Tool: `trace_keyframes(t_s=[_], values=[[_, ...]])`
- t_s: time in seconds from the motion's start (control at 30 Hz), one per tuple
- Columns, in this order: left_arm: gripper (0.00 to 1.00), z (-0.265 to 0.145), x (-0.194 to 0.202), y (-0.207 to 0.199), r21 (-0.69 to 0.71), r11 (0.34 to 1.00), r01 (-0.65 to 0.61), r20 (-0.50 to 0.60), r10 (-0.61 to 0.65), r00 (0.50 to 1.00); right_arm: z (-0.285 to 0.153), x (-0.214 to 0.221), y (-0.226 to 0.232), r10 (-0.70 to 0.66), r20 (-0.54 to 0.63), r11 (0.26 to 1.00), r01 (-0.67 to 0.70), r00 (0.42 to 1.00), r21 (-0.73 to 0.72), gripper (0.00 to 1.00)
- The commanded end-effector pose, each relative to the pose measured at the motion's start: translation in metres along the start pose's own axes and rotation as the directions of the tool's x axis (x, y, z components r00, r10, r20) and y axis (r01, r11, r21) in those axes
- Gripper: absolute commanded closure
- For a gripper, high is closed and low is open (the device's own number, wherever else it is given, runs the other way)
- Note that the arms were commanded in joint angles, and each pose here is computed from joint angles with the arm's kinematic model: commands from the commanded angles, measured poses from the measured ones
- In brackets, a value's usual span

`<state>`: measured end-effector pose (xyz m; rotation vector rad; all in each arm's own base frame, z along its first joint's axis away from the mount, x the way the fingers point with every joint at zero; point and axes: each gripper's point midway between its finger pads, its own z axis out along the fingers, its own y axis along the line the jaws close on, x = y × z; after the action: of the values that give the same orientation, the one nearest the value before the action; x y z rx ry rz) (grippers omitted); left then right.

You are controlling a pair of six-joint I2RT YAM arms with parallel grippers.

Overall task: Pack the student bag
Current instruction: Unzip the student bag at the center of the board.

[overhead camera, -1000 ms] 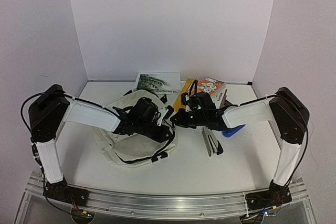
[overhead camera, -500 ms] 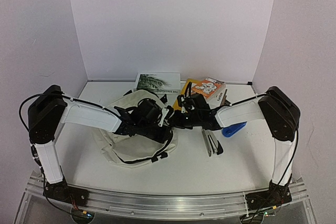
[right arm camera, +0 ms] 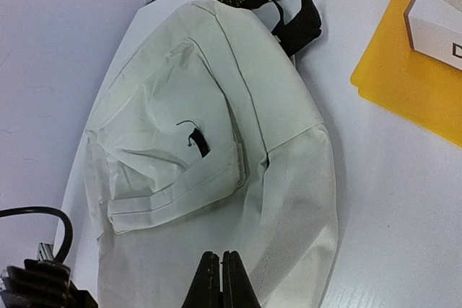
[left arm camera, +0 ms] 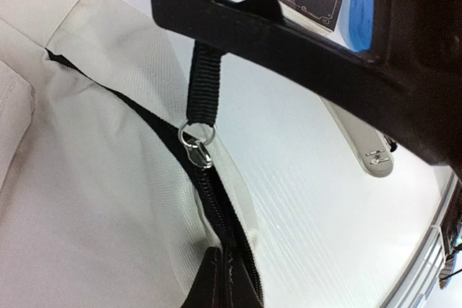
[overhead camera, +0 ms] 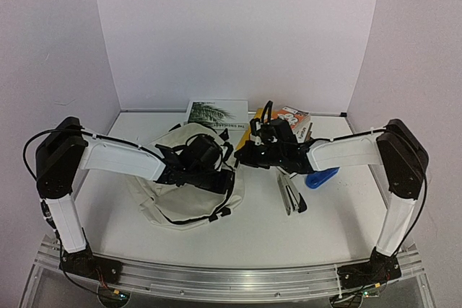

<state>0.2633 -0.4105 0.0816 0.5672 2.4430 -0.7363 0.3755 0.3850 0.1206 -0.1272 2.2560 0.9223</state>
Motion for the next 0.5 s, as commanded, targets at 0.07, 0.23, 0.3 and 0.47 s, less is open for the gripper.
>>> trace_keyframes(t_s=[0.07,0.23,0.3,0.47], values=[[1.0,-0.005,0.013,-0.021,0.091,0.996,-0.011,-0.069,0.017,0.997,-0.015,-0.045,0.014,-0.012,0.138,0.999,0.017,0.99,-0.038,1.0],[1.0,-0.004,0.019,-0.04,0.205,0.978,-0.048,-0.089,0.068,0.994,0.015,-0.023,0.005,-0.05,0.059,0.998,0.053,0.997,-0.043,1.0],[1.0,-0.006,0.022,-0.048,0.255,0.965,-0.061,-0.097,0.088,0.991,0.024,-0.019,0.001,-0.065,0.05,0.997,0.067,0.997,-0.035,1.0],[1.0,-0.006,0.028,-0.065,0.327,0.941,-0.089,-0.117,0.134,0.984,0.045,-0.021,-0.003,-0.087,0.055,0.996,0.088,0.995,-0.016,1.0]])
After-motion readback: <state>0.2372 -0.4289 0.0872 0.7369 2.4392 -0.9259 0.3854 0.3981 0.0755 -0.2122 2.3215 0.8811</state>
